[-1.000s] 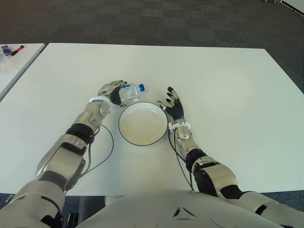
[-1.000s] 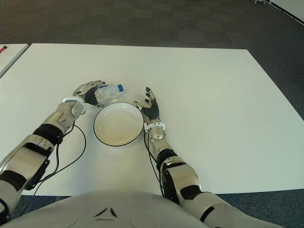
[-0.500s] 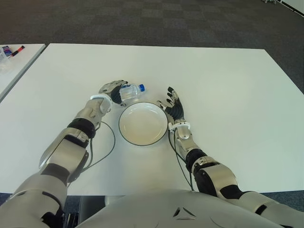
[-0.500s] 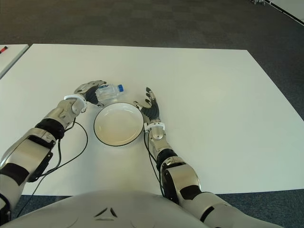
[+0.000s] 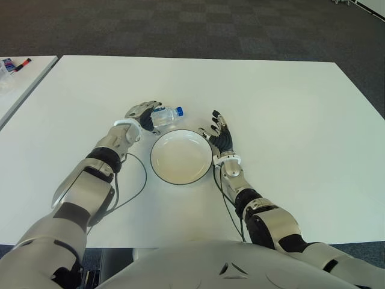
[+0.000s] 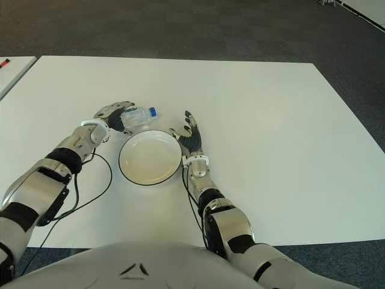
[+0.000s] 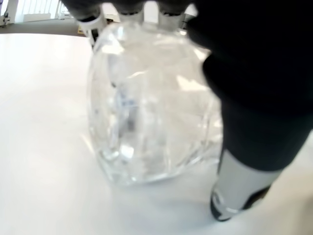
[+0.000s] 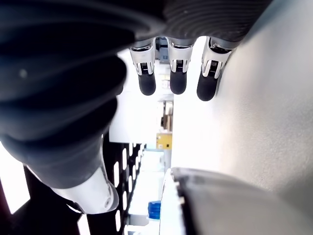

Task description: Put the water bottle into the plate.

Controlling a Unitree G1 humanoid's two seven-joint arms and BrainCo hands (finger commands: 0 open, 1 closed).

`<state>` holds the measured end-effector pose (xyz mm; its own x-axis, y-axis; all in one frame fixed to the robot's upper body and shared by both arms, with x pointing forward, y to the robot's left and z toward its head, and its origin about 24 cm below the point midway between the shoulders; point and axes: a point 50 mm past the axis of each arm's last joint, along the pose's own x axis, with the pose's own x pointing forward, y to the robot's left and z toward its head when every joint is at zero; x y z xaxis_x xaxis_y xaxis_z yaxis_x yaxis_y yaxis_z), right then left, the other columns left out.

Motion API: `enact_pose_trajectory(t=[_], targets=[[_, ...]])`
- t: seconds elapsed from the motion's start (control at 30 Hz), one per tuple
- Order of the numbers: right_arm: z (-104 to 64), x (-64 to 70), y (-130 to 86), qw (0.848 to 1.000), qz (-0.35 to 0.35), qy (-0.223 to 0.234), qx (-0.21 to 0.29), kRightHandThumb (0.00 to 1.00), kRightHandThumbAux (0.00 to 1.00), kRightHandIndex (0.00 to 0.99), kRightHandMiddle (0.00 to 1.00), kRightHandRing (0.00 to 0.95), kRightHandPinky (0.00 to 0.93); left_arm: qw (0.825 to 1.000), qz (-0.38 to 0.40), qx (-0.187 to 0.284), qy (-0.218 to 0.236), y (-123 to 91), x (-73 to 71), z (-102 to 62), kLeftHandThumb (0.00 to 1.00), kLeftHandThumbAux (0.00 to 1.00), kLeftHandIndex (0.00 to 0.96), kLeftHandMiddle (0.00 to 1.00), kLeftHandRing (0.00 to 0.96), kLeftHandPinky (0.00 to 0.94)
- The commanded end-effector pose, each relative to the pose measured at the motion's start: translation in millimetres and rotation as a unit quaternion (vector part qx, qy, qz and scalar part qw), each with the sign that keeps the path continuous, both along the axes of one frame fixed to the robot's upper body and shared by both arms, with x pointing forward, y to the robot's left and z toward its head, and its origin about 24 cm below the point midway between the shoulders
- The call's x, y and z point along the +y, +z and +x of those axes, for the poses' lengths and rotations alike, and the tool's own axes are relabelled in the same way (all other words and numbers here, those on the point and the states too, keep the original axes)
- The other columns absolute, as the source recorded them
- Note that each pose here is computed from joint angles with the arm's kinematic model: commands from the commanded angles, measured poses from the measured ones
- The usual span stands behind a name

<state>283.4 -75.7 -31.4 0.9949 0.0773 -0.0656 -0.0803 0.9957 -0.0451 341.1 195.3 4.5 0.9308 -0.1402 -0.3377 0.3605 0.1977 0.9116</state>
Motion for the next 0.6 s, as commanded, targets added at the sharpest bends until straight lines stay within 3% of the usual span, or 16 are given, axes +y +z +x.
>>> enact_pose_trajectory(t=[0.03, 0.6], targets=[[-19.2, 48.9, -11.9, 0.996, 0.049, 0.026, 0.071, 0.039, 0.847, 0.055, 0.051, 0.065, 0.118, 0.999, 0.017, 0.051, -0.004, -27.2, -1.0, -18.0, 0.0, 0.914, 0.0, 0.0, 0.0, 0.062], [-19.4, 48.8, -12.7, 0.996, 0.043, 0.031, 0.073, 0.04, 0.852, 0.057, 0.058, 0.071, 0.119, 0.997, 0.033, 0.066, -0.016, -29.4, -4.5, -17.1, 0.0, 0.909, 0.0, 0.0, 0.0, 0.062]])
